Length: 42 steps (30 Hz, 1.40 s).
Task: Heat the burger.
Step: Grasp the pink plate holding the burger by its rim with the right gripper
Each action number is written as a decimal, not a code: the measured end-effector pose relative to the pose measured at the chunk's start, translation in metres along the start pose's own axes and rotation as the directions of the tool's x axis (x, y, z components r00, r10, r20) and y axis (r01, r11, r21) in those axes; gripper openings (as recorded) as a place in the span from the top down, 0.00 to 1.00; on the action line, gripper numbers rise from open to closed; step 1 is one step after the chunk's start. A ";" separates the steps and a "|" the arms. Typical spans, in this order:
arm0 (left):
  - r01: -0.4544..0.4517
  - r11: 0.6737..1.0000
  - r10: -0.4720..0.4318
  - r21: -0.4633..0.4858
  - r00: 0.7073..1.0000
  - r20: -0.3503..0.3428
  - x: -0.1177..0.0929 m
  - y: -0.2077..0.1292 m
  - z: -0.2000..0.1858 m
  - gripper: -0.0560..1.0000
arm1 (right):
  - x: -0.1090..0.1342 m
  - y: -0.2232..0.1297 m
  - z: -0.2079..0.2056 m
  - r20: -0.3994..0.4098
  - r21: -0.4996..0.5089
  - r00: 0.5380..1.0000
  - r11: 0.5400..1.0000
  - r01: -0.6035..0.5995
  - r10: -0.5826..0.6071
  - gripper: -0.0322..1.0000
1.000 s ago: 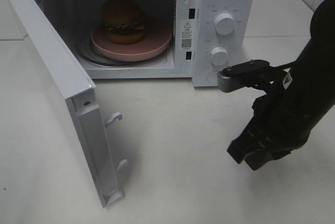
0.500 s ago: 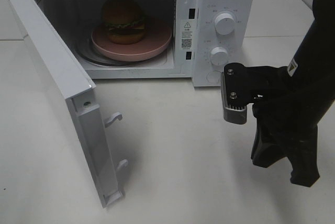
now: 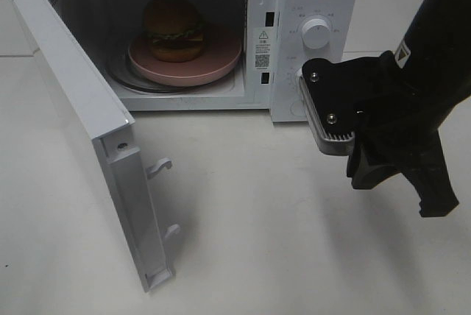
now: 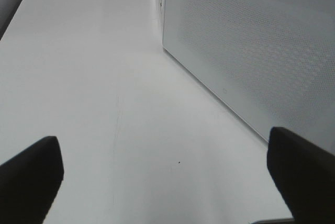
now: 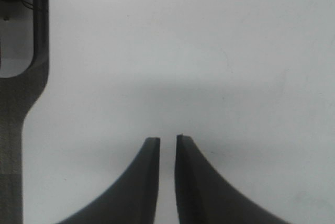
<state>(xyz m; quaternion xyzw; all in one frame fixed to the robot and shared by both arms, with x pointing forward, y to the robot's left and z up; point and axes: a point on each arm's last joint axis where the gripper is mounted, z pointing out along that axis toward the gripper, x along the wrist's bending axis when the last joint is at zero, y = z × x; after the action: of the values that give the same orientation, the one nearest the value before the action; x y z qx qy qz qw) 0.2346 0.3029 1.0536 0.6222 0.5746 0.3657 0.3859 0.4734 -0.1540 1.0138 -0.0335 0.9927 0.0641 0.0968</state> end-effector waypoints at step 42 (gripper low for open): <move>0.000 1.000 0.000 0.000 1.000 0.000 0.000 0.000 0.000 0.02 | -0.049 0.066 -0.001 0.444 -0.106 0.884 0.971 0.214 -0.146 0.14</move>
<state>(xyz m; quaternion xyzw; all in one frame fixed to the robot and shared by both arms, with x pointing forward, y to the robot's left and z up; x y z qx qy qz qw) 0.2346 0.3029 1.0536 0.6222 0.5746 0.3657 0.3859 0.5160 -0.0857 1.0325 -0.1180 0.9310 0.1362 0.3174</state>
